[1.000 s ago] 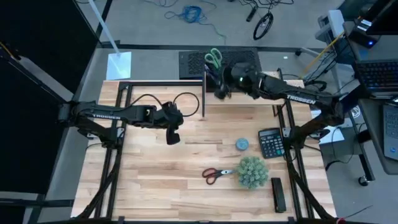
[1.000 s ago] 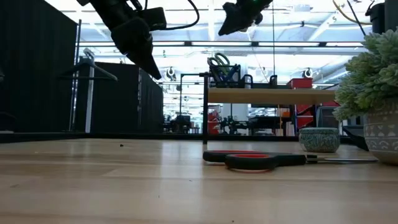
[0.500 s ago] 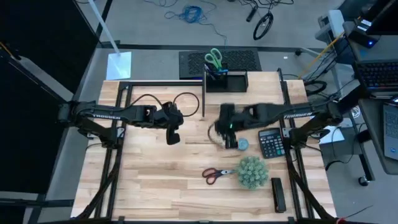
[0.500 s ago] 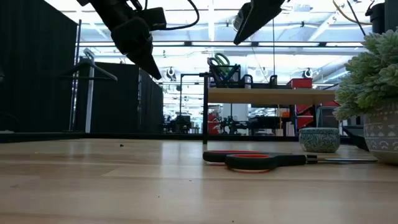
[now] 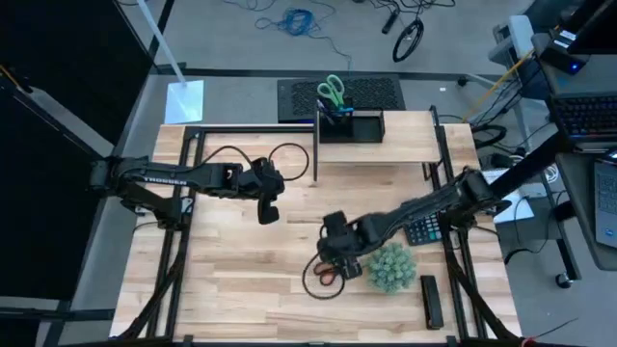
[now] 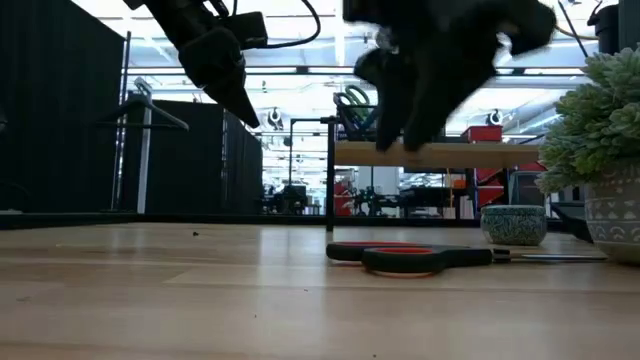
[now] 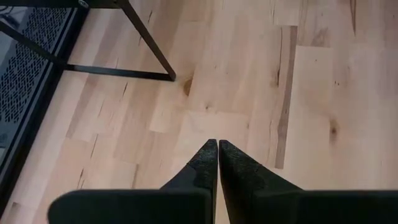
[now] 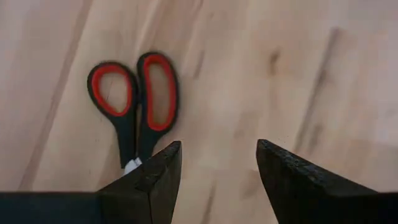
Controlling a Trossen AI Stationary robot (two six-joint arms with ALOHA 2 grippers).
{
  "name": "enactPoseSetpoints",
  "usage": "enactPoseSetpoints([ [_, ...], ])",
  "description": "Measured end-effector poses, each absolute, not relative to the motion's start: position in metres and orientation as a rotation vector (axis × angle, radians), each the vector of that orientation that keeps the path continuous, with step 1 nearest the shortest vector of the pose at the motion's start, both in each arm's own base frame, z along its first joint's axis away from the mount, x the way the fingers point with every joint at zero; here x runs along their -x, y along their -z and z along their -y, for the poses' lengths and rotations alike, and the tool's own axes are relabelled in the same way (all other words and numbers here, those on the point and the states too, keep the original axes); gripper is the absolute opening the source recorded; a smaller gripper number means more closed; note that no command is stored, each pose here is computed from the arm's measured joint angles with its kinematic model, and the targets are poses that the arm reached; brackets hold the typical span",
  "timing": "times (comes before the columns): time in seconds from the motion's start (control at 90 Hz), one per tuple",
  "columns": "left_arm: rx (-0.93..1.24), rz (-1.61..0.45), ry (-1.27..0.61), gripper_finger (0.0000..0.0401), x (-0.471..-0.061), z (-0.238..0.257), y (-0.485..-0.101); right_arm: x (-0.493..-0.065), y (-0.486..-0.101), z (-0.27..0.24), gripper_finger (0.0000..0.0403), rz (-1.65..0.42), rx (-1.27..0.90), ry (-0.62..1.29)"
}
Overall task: Pick and place office supplies into organizer
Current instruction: Put the black scissors into the black desk organizer on the shelf
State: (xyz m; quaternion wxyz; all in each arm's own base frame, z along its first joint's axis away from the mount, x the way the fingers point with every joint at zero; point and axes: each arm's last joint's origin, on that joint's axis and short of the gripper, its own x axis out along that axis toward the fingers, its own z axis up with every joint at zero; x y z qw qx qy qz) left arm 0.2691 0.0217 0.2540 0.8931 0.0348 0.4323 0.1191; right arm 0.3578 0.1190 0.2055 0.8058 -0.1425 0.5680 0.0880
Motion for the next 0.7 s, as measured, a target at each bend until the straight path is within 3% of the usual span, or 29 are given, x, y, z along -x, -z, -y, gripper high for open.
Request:
enactPoseSetpoints([
  [0.7, -0.051, -0.870, -0.258, 0.0003, -0.271, -0.022, -0.255, -0.368, -0.193, -0.154, 0.0189, -1.085, 0.176, -0.182],
])
